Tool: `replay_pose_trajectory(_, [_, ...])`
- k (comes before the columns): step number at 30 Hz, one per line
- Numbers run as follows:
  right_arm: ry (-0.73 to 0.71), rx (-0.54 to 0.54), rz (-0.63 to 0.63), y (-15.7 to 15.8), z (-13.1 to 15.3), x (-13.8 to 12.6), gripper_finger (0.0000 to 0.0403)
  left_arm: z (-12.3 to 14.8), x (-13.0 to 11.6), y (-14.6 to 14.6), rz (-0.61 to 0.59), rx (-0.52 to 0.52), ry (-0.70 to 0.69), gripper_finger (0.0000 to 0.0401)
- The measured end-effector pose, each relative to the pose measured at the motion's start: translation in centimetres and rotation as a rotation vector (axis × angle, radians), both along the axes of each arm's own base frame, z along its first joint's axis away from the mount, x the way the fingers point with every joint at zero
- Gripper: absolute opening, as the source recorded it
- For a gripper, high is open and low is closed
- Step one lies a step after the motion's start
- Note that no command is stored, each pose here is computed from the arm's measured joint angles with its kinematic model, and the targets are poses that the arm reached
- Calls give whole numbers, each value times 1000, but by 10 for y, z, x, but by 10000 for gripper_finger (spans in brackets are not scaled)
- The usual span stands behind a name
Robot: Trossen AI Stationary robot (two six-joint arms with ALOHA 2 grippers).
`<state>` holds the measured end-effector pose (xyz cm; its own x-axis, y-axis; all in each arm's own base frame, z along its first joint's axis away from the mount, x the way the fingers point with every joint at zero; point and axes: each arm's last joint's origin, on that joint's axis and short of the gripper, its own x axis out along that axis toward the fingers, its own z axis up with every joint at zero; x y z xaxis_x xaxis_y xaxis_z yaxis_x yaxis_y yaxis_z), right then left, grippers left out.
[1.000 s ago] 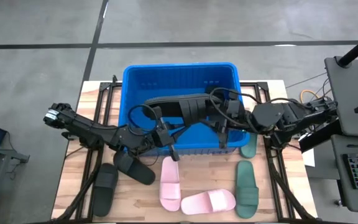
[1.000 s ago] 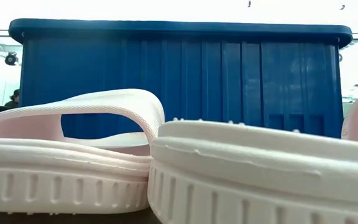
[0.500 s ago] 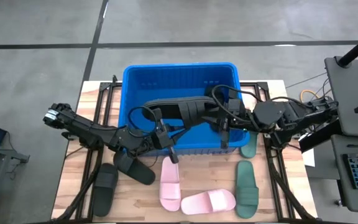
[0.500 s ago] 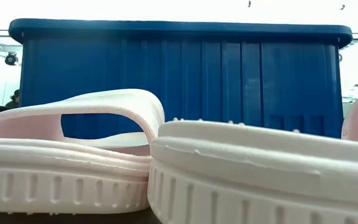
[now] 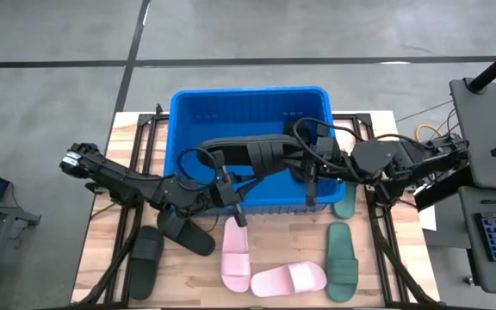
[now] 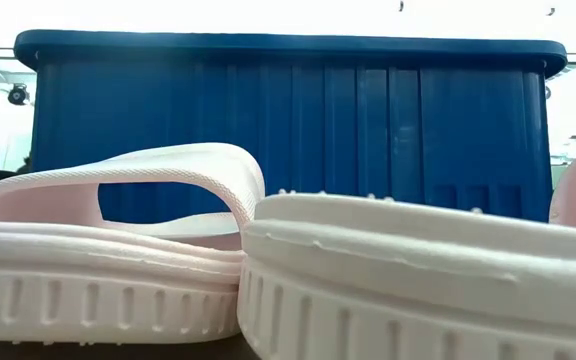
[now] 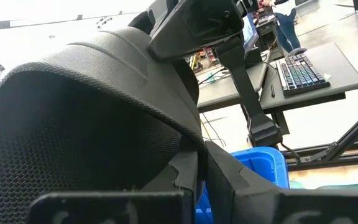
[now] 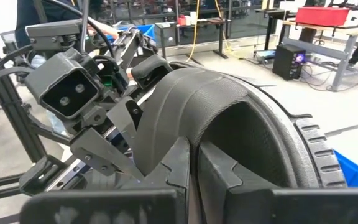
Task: Pick and place slides into bin
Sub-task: Put the black slide into the blue bin
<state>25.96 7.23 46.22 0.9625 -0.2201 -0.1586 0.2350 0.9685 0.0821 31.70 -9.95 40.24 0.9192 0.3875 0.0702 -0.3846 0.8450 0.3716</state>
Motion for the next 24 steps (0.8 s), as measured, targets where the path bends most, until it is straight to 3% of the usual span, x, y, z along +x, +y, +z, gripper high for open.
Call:
replay_pose_trajectory(12, [-10, -2, -2, -2, 3, -5, 11, 0, 0, 0, -1, 0, -3, 5])
replay_pose_trajectory(24, [6, -12, -27, -4, 3, -9, 11, 0, 1, 2, 6, 2, 2, 115])
